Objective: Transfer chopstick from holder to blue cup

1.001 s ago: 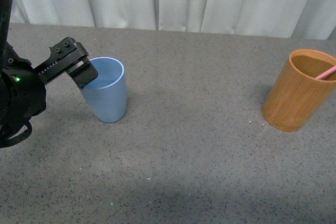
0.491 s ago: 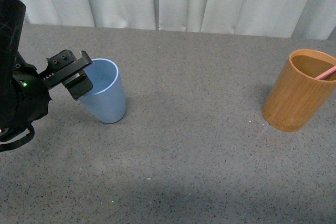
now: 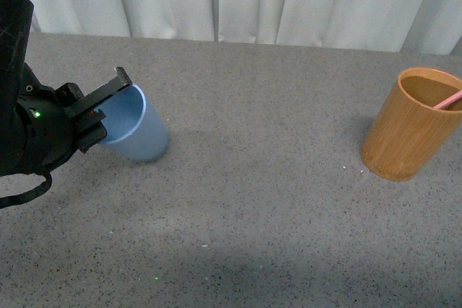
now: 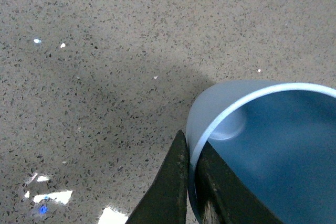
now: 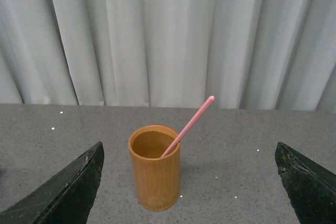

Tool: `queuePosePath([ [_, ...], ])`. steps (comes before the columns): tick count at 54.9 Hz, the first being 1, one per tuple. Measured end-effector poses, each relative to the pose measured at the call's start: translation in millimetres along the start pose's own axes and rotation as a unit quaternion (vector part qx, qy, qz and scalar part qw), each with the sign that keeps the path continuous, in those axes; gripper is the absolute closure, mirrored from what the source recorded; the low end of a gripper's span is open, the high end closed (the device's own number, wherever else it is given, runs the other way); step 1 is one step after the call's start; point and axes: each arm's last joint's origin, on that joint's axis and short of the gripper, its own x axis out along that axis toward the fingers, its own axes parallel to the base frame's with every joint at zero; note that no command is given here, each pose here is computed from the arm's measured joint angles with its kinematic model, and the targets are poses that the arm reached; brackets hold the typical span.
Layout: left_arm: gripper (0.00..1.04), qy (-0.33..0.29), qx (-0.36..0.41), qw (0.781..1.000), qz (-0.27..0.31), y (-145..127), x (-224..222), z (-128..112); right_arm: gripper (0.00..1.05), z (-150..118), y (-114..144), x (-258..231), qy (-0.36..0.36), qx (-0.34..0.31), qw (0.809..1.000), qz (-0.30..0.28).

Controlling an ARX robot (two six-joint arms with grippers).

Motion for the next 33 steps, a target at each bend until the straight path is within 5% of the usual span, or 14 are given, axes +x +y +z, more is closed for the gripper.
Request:
queuePosePath([
  [17, 1.01, -0.016, 0.004, 0.999, -0.033, -13.2, -13.1, 11.2, 0.10, 0.0, 0.0, 0.0, 0.000, 0.000, 1.000, 0.000],
  [33, 1.01, -0.012, 0.063, 0.993, -0.101, -56.7, -23.7, 1.7, 0.10, 0.0, 0.0, 0.0, 0.000, 0.000, 1.000, 0.000],
])
